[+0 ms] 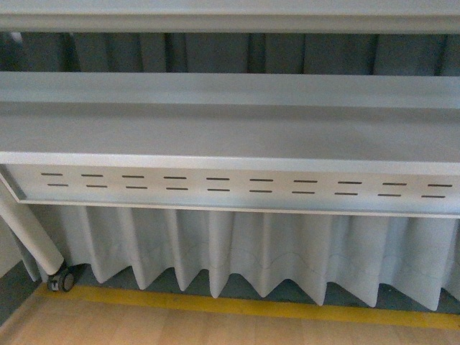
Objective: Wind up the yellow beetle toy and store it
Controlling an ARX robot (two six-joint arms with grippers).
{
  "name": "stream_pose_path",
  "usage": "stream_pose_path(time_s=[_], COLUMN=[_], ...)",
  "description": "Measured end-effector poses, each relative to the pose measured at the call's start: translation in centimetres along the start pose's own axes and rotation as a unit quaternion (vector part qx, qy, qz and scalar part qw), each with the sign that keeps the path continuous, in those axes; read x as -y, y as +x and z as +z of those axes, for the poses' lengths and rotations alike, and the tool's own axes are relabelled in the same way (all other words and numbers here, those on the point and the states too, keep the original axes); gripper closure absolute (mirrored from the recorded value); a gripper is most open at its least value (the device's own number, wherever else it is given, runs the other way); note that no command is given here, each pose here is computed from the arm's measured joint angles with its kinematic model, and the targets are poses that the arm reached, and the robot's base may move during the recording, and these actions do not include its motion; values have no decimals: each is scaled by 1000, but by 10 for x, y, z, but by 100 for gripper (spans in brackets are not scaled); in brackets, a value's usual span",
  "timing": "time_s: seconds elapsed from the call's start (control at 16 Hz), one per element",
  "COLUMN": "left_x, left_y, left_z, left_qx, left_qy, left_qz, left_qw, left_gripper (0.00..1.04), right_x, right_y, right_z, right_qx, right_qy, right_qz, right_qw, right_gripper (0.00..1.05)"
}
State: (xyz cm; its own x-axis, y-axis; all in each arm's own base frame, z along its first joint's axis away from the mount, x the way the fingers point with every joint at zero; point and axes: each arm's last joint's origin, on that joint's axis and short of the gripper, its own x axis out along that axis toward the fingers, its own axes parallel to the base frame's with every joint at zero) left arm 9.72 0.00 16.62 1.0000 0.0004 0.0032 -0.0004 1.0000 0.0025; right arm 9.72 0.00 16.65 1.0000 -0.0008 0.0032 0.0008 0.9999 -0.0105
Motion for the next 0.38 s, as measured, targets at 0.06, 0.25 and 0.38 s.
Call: stream_pose_path(time_s=[0.06, 0.25, 0.38], left_x=[0, 0, 0], left_y=[0, 0, 0], left_z=[0, 0, 0], left_qx=[0, 0, 0], left_qy=[0, 0, 0], left_qz=[0, 0, 0], left_qw=[1000, 1000, 1000], left_gripper=[7, 7, 7], right_x=[0, 0, 0], right_y=[0, 0, 0], right_z=[0, 0, 0], right_qx=[0, 0, 0], right_qy=[0, 0, 0], right_qz=[0, 0, 0], right_qw=[1000, 1000, 1000], right_gripper=[7, 7, 7])
